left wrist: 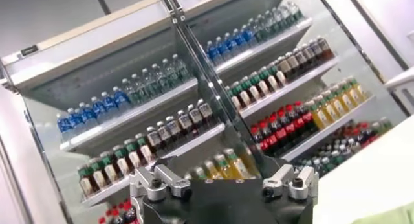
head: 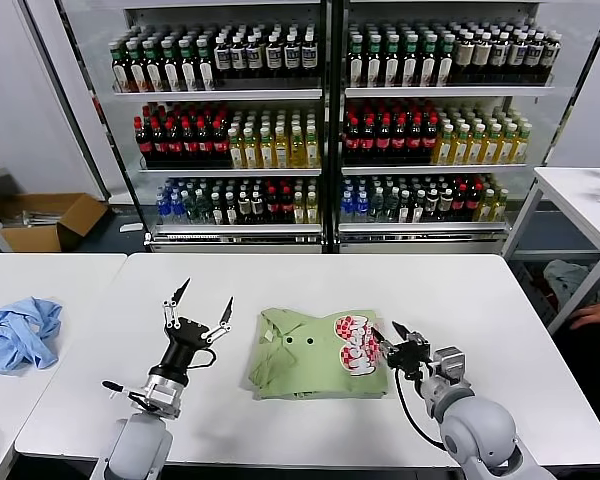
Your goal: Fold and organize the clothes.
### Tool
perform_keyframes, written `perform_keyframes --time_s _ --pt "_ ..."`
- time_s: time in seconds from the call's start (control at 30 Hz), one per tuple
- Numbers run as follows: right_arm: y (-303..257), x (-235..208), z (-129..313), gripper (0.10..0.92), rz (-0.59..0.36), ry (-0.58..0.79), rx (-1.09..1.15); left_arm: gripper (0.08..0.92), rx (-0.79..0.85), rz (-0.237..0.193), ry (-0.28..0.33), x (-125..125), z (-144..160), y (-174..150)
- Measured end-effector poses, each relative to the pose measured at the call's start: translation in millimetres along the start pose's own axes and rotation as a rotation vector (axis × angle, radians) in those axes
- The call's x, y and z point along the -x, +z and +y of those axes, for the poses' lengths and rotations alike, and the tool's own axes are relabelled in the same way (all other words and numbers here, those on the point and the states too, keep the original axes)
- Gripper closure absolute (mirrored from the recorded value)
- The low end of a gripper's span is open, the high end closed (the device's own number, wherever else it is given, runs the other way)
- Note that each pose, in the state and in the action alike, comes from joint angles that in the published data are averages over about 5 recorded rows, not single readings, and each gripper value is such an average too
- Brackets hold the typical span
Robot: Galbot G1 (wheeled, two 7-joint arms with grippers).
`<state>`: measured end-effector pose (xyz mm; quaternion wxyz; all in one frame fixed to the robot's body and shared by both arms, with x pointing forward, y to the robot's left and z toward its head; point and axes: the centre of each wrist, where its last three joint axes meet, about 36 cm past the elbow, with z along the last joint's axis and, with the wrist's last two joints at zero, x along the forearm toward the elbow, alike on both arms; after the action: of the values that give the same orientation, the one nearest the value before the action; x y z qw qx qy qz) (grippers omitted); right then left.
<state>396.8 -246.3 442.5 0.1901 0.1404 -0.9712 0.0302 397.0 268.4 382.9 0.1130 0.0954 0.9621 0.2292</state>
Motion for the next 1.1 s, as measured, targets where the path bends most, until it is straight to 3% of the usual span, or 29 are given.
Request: perform_keyframes --time_s 0.17,0.37,0.67,1.1 --pt "0 0 0 0.348 -0.056 0.032 -0.046 0.177 -0.081 0.003 0.003 2 -2 0" --pt "-1 10 -7 0.213 -0.121 0.078 -0.091 0.177 -0.170 0.038 -0.005 0 0 -1" --pt "-4 30 -28 0.199 -0.168 0.150 -0.132 0.177 -0.249 0.099 -0.014 -4 11 0" --pt "-6 50 -51 0.200 -0.183 0.215 -0.184 0.177 -0.305 0.129 -0.018 4 14 2"
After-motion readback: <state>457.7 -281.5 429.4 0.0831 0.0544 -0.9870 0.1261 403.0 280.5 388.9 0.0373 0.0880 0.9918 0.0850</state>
